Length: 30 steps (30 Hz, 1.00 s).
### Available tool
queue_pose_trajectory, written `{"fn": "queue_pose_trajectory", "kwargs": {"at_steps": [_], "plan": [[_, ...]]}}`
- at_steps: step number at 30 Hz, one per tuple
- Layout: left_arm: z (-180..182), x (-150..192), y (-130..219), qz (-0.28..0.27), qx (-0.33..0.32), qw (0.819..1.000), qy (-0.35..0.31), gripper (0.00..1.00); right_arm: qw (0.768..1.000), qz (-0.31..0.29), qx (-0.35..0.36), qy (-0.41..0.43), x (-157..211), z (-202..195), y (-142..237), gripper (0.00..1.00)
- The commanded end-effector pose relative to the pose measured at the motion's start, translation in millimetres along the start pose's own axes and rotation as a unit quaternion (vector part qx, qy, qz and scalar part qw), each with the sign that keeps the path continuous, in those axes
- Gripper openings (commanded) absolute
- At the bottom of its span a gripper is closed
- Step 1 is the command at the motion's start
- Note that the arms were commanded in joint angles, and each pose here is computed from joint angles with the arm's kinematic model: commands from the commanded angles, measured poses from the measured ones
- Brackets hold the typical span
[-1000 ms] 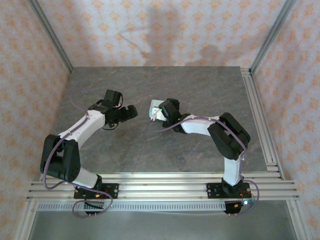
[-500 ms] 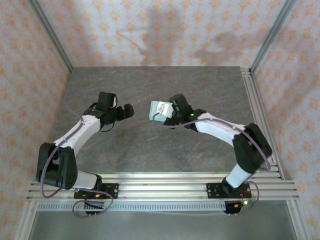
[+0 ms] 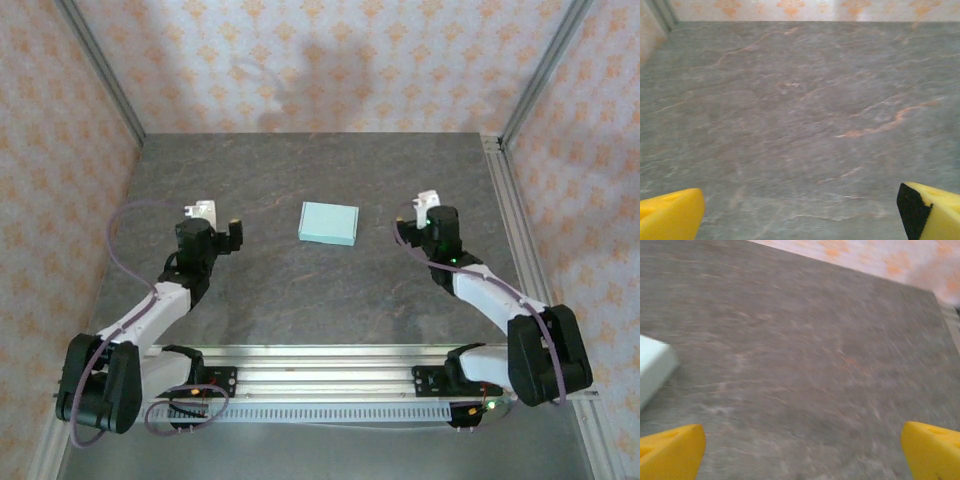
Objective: Fold the paper box
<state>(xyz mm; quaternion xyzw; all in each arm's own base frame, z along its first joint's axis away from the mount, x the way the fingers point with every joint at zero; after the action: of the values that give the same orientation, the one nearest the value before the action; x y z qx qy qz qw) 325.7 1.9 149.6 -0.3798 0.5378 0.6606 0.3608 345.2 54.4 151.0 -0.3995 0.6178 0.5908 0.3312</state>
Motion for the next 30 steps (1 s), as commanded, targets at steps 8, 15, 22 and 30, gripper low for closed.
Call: {"fn": "queue_pose_trajectory", "kwargs": {"at_steps": [8,15,22,30], "plan": [[34.6,11.6,-36.2,-0.048,-0.03,0.996,0.07,1.0,0.98,-0.094,0.037,-0.172,30.1,-58.1,-25.5,1.0],[11.7,15.9,-59.0,-0.008,-0.026,1.0,0.013,1.0,0.977,-0.073,0.038,-0.197,38.9,-67.3,-43.3,0.99],[11.4,16.1,-58.9,-0.008,-0.026,1.0,0.013,1.0,0.977,-0.069,0.039,-0.196,40.0,-67.2,-43.2,0.99],[10.9,16.4,-58.8,-0.008,-0.025,1.0,0.012,1.0,0.978,-0.068,0.04,-0.195,40.1,-67.3,-43.1,0.99]]}}
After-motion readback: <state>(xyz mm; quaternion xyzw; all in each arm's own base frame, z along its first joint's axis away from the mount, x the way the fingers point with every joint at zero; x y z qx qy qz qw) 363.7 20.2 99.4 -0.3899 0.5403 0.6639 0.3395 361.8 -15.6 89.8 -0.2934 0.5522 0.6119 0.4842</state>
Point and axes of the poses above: each hand's point on the last joint's axis, 136 mm out from that joint toward the fingers, its own y axis back along the fingers, its own z axis along the line the jaws close on, x = y × z, the point moved 3 cm from there along y, back along the fingers, and after that the axes turned 6 degrees about -y, right-handed, at the moved point
